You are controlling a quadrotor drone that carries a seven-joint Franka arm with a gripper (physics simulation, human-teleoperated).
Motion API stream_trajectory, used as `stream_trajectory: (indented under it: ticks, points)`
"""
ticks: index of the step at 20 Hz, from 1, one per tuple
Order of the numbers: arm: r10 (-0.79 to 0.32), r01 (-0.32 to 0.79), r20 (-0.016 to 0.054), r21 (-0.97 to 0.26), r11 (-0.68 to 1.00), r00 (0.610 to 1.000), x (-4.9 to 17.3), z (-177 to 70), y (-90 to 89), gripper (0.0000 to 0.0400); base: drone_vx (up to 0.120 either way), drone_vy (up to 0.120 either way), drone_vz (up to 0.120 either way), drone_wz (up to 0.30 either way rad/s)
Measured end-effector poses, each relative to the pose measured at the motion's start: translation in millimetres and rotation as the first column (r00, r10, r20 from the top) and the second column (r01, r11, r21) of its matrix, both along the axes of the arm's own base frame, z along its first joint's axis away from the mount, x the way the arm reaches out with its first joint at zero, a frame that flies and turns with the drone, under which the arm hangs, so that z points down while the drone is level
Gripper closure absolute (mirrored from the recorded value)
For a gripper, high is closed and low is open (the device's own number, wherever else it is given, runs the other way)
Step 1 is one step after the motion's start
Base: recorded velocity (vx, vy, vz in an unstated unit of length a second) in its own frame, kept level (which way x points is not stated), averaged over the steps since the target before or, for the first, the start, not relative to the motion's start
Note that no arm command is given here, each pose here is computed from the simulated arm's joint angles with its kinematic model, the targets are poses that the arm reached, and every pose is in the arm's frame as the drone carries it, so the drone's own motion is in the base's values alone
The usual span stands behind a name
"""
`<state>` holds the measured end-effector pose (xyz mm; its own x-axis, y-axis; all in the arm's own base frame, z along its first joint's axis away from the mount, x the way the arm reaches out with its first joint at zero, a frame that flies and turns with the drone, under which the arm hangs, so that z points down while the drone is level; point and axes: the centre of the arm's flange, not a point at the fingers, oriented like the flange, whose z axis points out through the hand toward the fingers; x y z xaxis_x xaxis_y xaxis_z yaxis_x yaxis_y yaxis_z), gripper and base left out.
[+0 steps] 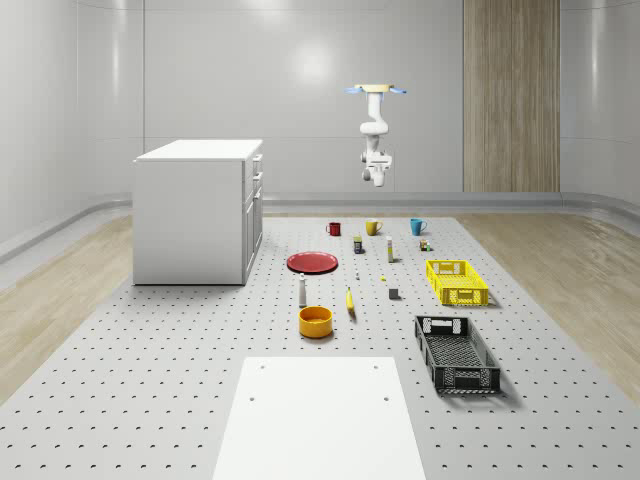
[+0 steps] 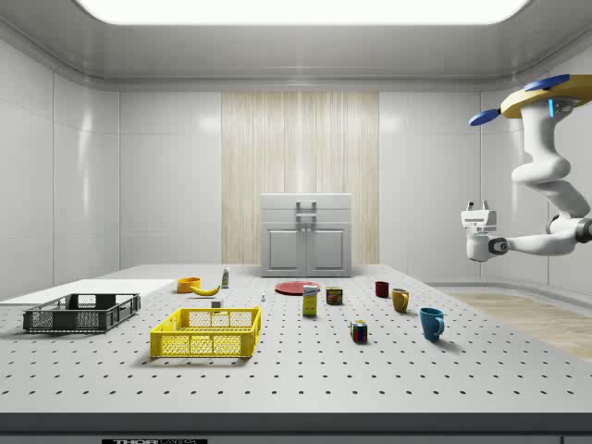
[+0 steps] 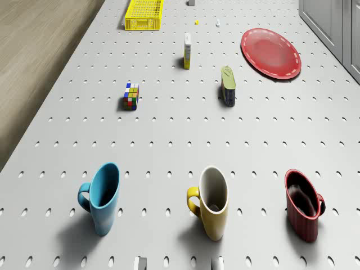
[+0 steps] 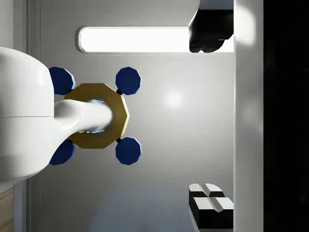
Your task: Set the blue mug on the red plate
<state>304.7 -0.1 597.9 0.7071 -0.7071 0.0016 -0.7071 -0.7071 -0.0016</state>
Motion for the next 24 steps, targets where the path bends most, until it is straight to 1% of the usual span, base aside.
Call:
stream_trajectory:
  ticks: [1,2,3,5,7,11,17,24]
  points:
    - [0.0,0.0,0.0008,0.0,1.0,1.0,-1.5,8,0.0,0.0,0.0,0.0,0.0,0.0]
    - [0.0,0.0,0.0016,0.0,1.0,1.0,-2.6,15,-0.1,0.0,0.0,0.0,0.0,0.0]
    - [0.0,0.0,0.0024,0.0,1.0,1.0,-3.2,23,-0.1,0.0,0.0,0.0,0.0,0.0]
    - [0.0,0.0,0.004,0.0,1.0,1.0,-3.7,37,-0.1,0.0,0.0,0.0,0.0,0.0]
    - [0.0,0.0,0.0055,0.0,1.0,1.0,-3.3,50,-0.1,0.0,0.0,0.0,0.0,0.0]
    - [0.0,0.0,0.0086,0.0,1.0,1.0,-1.8,71,0.0,0.0,0.0,0.0,0.0,0.0]
    - [0.0,0.0,0.0133,0.0,1.0,1.0,-0.6,87,0.0,0.0,0.0,0.0,0.0,0.0]
    - [0.0,0.0,0.0187,0.0,1.0,1.0,-0.5,92,0.1,0.0,0.12,0.114,0.0,0.0]
